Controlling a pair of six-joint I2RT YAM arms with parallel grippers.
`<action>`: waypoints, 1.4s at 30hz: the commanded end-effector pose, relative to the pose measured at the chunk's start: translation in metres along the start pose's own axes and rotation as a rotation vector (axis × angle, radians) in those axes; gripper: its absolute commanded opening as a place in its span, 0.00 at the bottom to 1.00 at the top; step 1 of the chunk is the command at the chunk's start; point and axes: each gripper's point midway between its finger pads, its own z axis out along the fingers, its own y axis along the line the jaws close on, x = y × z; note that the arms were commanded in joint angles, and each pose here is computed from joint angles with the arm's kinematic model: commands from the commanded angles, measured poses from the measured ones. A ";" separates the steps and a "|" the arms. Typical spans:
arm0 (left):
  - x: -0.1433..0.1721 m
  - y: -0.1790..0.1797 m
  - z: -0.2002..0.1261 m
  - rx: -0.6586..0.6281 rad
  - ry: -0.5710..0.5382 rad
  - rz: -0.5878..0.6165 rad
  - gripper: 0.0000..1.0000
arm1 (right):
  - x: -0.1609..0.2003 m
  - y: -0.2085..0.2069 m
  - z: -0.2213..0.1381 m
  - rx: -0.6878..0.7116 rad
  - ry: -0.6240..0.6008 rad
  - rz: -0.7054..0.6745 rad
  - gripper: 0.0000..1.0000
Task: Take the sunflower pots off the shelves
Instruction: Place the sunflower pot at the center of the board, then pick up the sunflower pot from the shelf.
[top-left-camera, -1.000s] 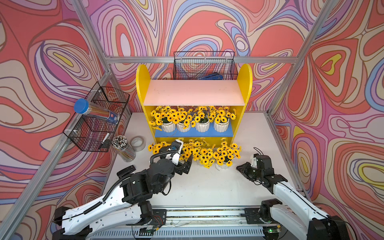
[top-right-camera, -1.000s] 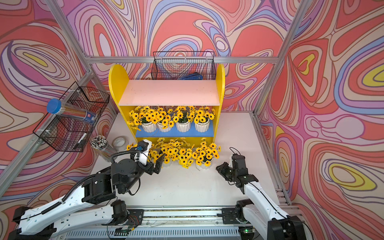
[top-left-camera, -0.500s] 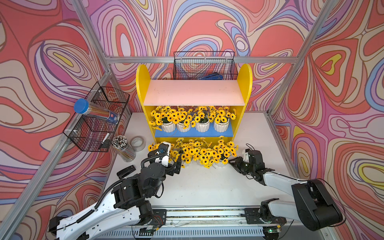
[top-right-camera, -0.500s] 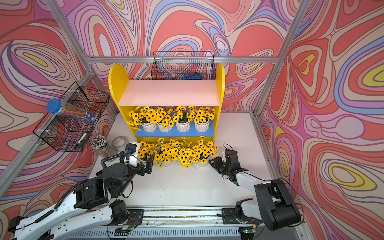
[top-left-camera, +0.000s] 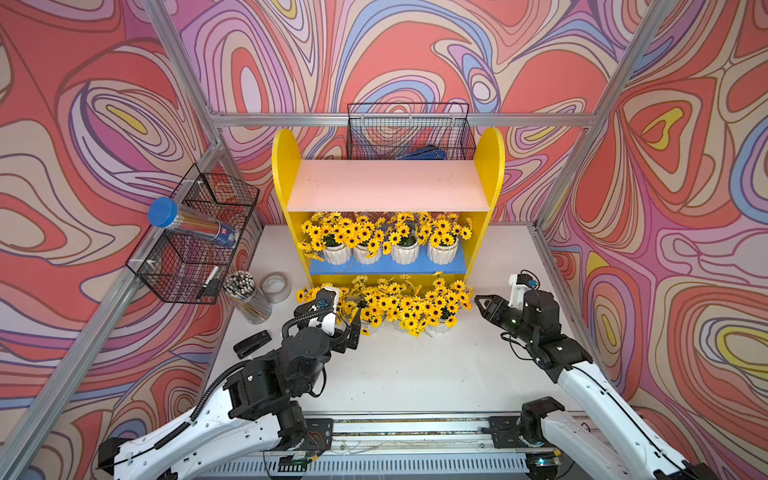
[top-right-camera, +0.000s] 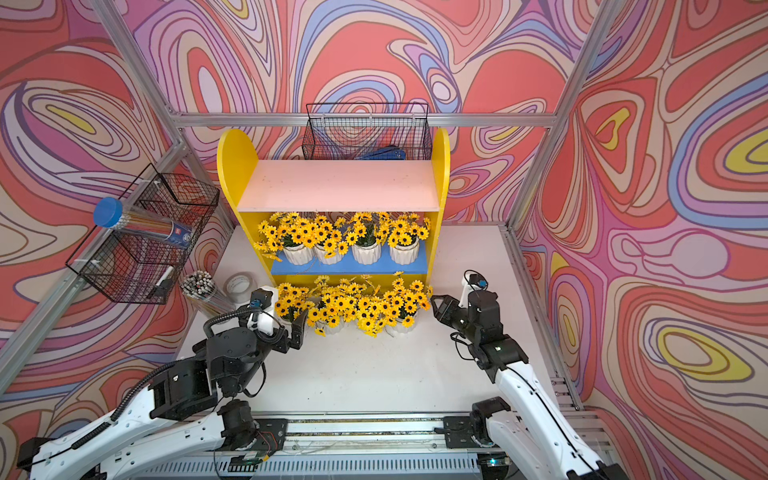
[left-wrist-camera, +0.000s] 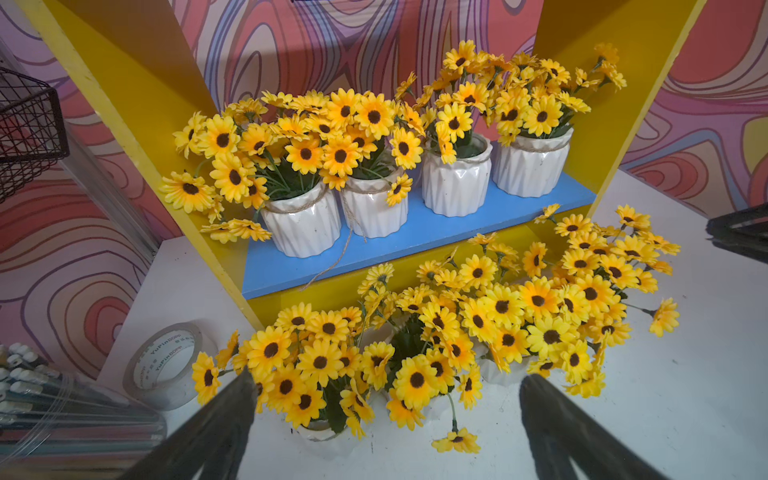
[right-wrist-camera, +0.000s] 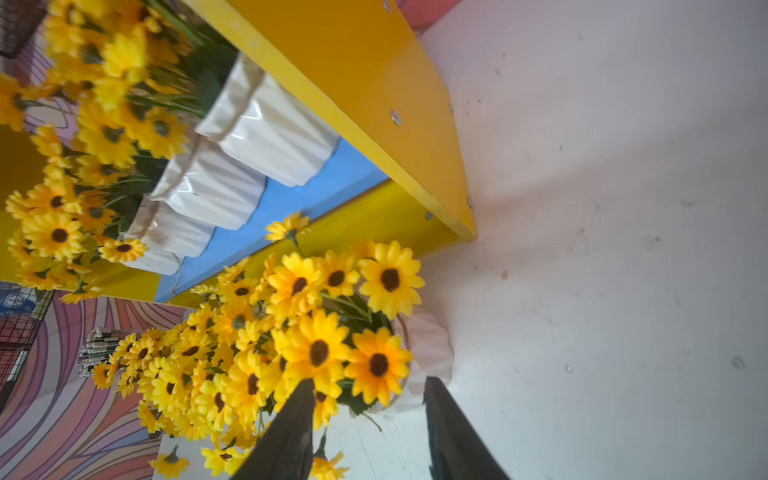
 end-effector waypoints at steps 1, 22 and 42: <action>0.011 0.010 0.003 -0.055 0.004 -0.058 1.00 | -0.008 0.018 -0.009 0.004 -0.028 -0.133 0.47; 0.033 -0.004 0.009 0.039 -0.050 -0.219 1.00 | -0.046 0.112 0.093 0.180 -0.173 -0.467 0.94; 0.024 0.002 -0.003 0.070 -0.099 -0.241 1.00 | -0.076 0.083 0.135 0.356 -0.205 -0.395 0.97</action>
